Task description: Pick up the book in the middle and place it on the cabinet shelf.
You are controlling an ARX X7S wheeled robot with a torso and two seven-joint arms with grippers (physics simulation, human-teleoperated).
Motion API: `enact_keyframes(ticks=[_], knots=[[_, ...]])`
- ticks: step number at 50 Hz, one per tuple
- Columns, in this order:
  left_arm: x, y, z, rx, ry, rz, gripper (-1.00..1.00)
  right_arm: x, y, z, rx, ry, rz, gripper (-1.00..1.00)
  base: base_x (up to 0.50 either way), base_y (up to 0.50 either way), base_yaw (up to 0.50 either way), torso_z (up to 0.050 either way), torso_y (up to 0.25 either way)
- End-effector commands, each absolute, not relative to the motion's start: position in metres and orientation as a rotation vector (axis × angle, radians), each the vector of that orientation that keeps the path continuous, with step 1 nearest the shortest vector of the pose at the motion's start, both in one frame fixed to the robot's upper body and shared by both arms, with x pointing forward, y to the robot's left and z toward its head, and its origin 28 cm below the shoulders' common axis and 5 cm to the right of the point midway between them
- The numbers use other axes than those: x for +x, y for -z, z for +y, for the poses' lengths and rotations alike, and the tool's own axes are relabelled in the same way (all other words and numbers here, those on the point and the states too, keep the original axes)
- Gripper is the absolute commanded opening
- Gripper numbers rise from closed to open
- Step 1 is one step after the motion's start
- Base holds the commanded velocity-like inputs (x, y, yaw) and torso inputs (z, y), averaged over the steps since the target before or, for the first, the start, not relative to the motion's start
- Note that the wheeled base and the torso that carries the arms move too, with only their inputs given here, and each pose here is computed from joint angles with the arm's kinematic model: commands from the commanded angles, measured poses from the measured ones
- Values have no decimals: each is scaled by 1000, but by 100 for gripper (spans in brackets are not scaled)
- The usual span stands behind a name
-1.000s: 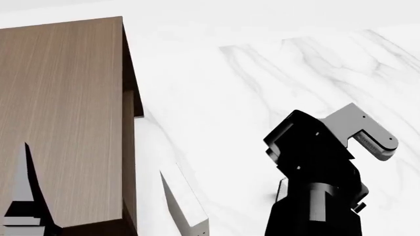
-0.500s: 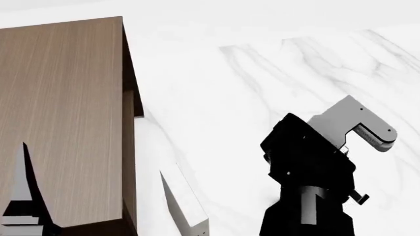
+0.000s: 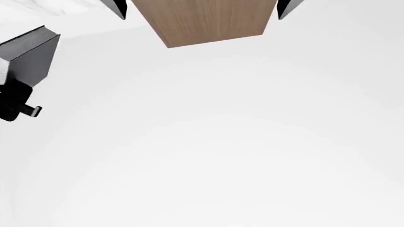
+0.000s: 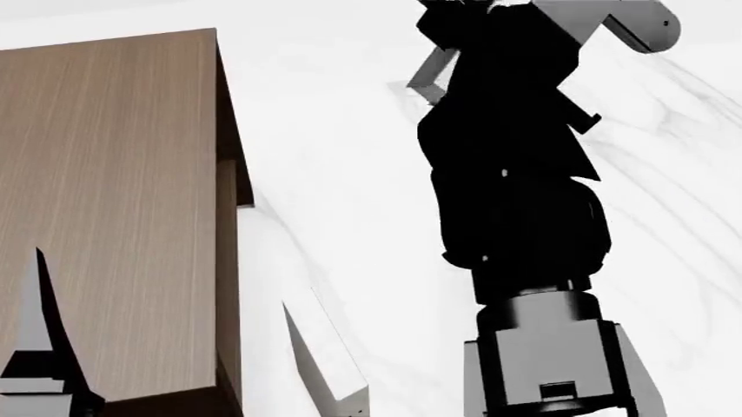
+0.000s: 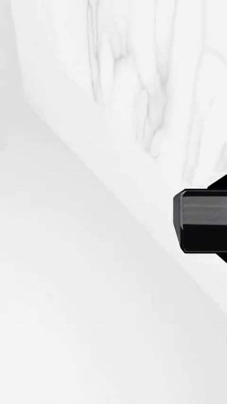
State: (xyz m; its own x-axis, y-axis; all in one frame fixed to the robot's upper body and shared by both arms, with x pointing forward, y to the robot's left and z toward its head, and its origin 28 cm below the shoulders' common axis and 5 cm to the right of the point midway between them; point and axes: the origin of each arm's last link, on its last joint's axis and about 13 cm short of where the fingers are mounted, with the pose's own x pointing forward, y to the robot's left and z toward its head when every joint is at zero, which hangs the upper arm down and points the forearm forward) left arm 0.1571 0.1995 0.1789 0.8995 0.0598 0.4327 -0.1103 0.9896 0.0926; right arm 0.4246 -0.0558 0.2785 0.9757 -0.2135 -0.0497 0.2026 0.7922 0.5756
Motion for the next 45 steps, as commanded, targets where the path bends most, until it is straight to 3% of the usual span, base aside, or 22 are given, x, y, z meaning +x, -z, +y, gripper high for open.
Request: enact_keyframes(ticks=[1,11,18,24,26,45], knots=[[156,-179,200,116,-89,-447,100,405,-309,-30,699,-87,-164,-100,0,0,0,0,0],[155,-178,199,118,-82,-447,100,377,-339,-13,809,-332,-130,-100,0,0,0,0,1],[155,-178,199,119,-81,-446,100,359,-348,0,828,-392,-99,-100,0,0,0,0,1],[156,-178,200,117,-86,-444,100,344,-351,9,872,-476,28,-100,0,0,0,0,2],[155,-178,200,118,-84,-444,100,344,-351,10,949,-501,143,-100,0,0,0,0,0],[155,-176,197,113,-71,-434,100,324,-325,46,1019,-679,295,-100,0,0,0,0,2]])
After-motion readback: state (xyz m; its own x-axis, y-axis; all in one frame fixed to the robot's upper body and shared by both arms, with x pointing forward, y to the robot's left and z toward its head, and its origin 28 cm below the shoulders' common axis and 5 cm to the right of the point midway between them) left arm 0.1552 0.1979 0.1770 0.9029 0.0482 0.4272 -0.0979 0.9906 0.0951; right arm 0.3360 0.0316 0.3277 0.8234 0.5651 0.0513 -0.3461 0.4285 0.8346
